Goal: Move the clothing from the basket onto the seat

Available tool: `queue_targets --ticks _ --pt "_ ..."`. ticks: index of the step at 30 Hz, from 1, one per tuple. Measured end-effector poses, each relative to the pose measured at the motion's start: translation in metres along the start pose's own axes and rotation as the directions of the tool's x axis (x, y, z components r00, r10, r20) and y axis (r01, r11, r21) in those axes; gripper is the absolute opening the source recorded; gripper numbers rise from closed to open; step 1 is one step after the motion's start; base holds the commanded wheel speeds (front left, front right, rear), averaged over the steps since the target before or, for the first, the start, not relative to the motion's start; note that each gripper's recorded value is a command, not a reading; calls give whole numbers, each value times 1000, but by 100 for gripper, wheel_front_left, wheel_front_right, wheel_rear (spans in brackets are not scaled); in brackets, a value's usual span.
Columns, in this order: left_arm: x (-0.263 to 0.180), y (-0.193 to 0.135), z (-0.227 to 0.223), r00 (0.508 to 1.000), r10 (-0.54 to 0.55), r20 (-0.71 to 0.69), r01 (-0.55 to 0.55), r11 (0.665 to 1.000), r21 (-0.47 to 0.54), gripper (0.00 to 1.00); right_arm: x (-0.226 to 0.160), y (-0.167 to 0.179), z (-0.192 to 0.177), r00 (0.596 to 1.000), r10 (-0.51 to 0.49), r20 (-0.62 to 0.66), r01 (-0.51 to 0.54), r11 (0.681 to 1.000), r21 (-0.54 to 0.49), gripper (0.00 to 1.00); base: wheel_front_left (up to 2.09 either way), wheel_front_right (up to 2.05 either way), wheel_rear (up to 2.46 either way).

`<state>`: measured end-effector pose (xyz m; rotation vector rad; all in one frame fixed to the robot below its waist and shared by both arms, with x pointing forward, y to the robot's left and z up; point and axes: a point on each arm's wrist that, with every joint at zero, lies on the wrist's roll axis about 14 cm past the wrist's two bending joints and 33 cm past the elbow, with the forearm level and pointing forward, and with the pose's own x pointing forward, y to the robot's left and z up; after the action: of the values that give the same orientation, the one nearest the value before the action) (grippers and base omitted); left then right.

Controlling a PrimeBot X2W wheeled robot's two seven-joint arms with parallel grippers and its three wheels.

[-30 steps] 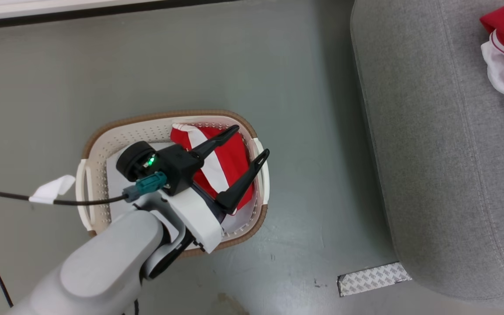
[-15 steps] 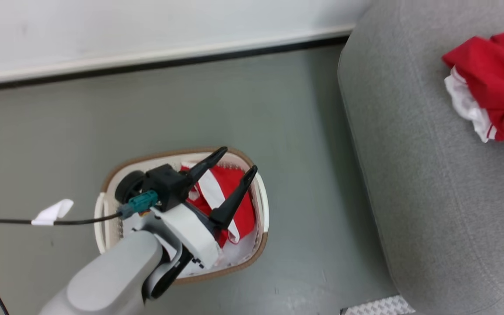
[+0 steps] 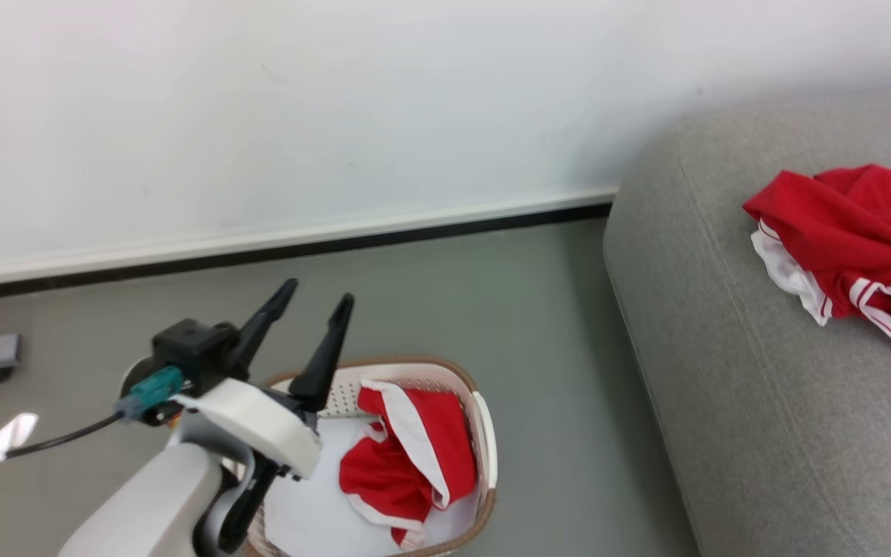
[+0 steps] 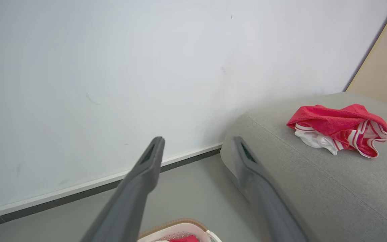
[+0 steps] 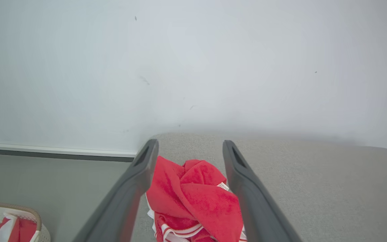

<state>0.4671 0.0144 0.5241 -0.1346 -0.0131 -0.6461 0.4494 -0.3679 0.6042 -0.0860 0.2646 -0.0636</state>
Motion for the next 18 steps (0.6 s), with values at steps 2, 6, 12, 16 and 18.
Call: queue_targets --ticks 2,6,12,16,18 --pt "-10 12 12 998 55 28 -55 998 14 100 -2 16 15 996 39 77 -40 999 6 100 0 0 0" --pt "-36 38 28 981 180 69 -182 983 26 100 -6 51 34 971 110 212 -116 993 16 100 0 0 0" --pt "-76 68 44 936 331 120 -337 941 32 100 -15 106 39 916 207 343 -237 970 49 100 0 0 0" --pt "-99 79 48 907 397 139 -405 914 33 100 -25 129 35 889 236 392 -277 960 51 100 0 0 0" --pt "-109 83 53 891 426 159 -435 900 27 100 -29 138 21 890 239 388 -287 956 69 100 0 0 0"
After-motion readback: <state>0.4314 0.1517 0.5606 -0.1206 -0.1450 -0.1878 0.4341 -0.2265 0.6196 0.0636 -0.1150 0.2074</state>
